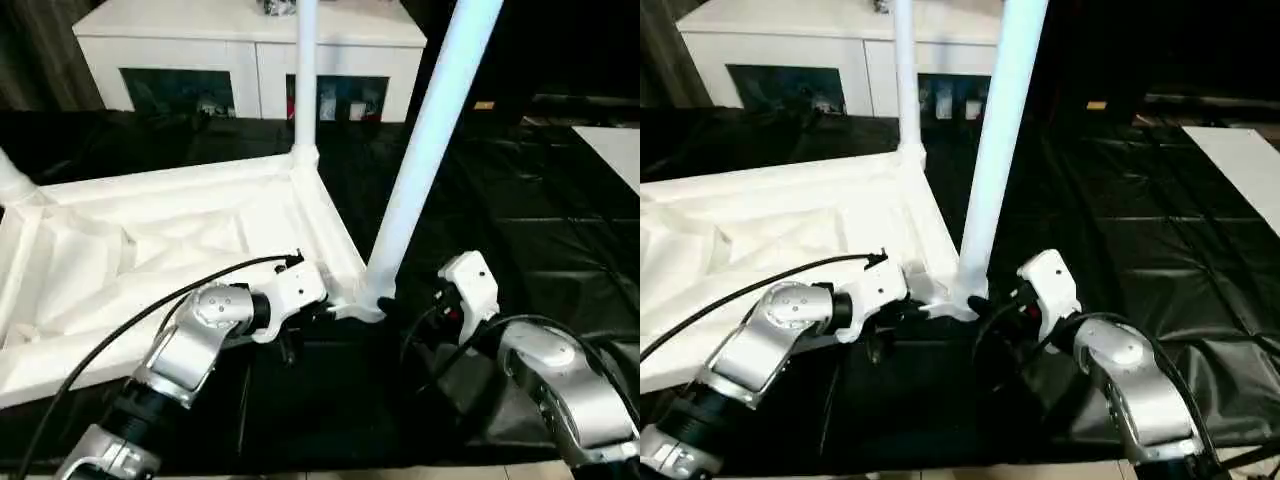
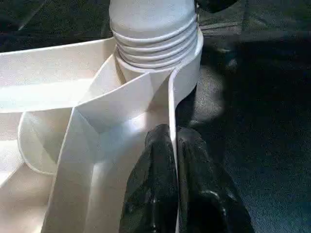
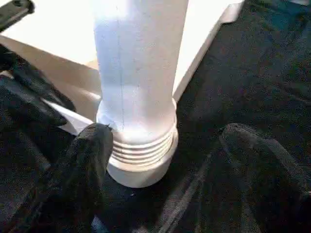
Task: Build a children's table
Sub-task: Rotate leg to tighten
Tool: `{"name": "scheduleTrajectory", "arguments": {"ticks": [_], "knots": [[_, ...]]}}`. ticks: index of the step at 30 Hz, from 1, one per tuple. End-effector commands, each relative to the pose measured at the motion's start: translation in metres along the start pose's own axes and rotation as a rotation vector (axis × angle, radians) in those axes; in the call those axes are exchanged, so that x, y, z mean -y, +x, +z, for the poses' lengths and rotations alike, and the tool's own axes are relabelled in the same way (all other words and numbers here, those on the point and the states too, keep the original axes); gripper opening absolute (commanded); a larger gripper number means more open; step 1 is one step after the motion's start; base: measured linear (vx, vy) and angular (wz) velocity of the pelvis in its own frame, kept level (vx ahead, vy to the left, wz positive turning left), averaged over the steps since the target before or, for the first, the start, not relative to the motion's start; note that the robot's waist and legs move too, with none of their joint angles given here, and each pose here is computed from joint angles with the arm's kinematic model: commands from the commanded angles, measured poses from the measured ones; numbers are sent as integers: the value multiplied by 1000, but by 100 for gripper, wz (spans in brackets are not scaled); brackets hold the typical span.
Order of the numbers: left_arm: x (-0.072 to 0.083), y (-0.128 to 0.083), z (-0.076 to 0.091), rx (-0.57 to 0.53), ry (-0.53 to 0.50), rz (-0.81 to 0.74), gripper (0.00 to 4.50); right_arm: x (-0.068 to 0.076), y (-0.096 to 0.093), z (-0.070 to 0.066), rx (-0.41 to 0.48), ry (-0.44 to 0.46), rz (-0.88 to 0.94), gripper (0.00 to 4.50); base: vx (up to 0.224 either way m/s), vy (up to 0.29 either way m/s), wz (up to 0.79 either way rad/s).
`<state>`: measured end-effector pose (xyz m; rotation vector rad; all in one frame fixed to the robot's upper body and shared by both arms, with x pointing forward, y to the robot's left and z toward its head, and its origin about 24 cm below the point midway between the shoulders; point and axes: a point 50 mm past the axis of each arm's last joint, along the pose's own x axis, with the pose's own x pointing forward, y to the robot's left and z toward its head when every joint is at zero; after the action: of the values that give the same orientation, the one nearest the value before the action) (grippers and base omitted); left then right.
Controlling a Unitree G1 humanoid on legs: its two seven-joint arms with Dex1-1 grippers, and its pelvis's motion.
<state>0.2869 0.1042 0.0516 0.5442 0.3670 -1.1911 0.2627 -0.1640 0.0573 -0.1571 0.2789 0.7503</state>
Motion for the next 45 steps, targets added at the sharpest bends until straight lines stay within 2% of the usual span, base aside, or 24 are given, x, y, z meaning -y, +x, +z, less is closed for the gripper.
{"name": "scheduleTrajectory", "arguments": {"ticks": [1, 4, 8, 18, 19, 23, 34, 45], "knots": [[11, 7, -7, -40, 17, -94, 3, 6, -1, 2, -17, -32, 5, 388, 0, 0, 0], [9, 7, -7, -51, 35, -114, 3, 3, 0, -2, -52, -54, 105, 388, 0, 0, 0], [9, 8, -6, -63, 30, -152, 3, 0, 1, -1, -49, -75, 176, 388, 0, 0, 0], [9, 11, 0, -68, 76, -254, 3, 5, 9, 5, -9, -82, 190, 388, 0, 0, 0], [9, 11, 1, -67, 77, -257, 1, 4, 10, 5, -9, -80, 200, 371, 0, 0, 0], [9, 12, 1, -70, 81, -264, 0, 2, 11, 1, -23, -91, 232, 357, 0, 0, 0], [3, 10, 0, -87, 104, -265, 0, 0, 10, -4, -51, -119, 282, 255, 0, 0, 0], [1, 10, 0, -91, 111, -266, 0, -3, 7, -13, -102, -143, 318, 238, 0, 0, 0]]}}
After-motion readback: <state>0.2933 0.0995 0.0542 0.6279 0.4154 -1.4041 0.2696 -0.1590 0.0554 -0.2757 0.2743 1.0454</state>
